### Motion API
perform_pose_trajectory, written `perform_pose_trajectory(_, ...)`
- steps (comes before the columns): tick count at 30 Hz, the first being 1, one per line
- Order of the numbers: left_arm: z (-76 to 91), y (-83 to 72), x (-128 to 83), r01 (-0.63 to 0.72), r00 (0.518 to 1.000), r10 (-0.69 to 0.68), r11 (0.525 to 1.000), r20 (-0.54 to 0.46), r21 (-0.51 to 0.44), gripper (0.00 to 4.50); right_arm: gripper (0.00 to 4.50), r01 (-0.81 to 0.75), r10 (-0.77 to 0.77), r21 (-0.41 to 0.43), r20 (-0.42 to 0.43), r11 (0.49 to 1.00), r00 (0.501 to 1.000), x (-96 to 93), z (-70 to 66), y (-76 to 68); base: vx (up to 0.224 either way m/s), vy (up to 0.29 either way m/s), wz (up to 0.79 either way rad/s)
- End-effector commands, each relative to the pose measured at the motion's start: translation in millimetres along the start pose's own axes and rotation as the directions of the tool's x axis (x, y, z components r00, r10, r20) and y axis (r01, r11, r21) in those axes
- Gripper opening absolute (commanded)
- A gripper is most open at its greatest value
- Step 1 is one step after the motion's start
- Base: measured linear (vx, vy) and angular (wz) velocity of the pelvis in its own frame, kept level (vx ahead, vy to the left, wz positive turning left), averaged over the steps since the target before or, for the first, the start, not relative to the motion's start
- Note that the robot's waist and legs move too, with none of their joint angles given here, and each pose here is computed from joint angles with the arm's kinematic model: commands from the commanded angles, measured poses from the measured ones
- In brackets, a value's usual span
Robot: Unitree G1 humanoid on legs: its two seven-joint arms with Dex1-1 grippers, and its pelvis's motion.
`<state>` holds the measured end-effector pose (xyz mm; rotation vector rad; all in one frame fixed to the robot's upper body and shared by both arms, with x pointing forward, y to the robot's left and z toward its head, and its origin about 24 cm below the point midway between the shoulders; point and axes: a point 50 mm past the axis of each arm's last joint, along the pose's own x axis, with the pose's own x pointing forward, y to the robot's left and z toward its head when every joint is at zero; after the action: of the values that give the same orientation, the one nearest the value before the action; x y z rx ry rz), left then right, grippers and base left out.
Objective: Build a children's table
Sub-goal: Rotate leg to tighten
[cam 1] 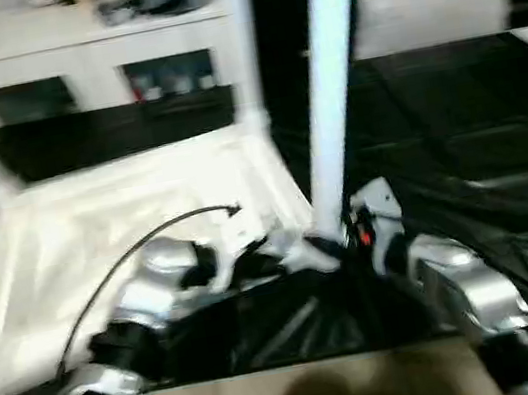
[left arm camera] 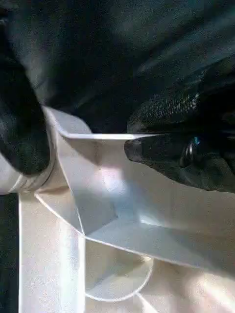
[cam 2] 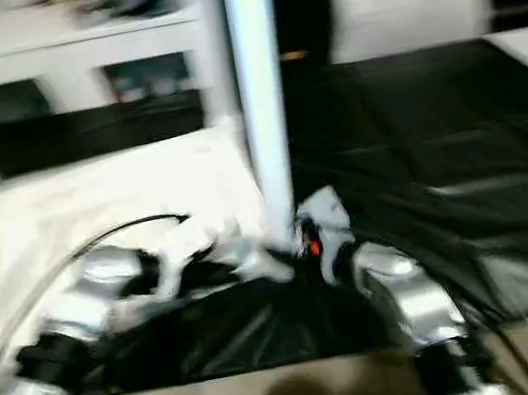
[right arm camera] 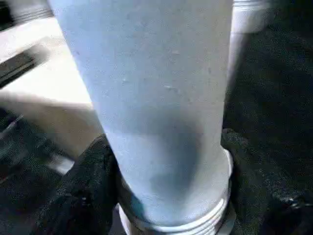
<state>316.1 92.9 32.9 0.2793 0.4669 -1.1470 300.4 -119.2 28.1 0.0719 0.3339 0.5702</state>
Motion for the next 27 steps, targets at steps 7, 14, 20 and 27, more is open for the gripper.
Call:
perform_pose_trajectory(7, 32.2, 1.3, 11.8, -0.205, 0.975, 0.206, 0.979, 0.085, -0.018, 0.00, 3.43, -0.026, 0.026, 0.009, 0.021, 1.000, 0.999, 26.4, 7.7, 38.4, 0.032, 0.002, -0.07)
perform_pose_trajectory(14, 19.2, 1.2, -3.8, -0.110, 0.994, 0.108, 0.991, 0.027, 0.074, 0.00, 4.11, -0.075, 0.083, -0.112, 0.073, 0.991, 0.994, 4.6, 7.4, 22.5, 0.000, 0.000, 0.00)
perform_pose_trajectory(20, 0.8, 0.6, -19.5, 0.022, 0.998, -0.014, 0.989, -0.057, 0.145, 0.00, 4.46, -0.180, 0.197, -0.189, 0.073, 0.965, 0.978, -17.9, 6.3, 9.5, 0.000, 0.000, 0.00)
perform_pose_trajectory(27, -14.2, 0.9, -41.7, 0.279, 0.952, -0.233, 0.927, -0.199, 0.252, 0.00, 4.46, -0.411, 0.417, -0.260, -0.035, 0.874, 0.908, -42.2, 10.3, -4.9, 0.000, 0.000, 0.00)
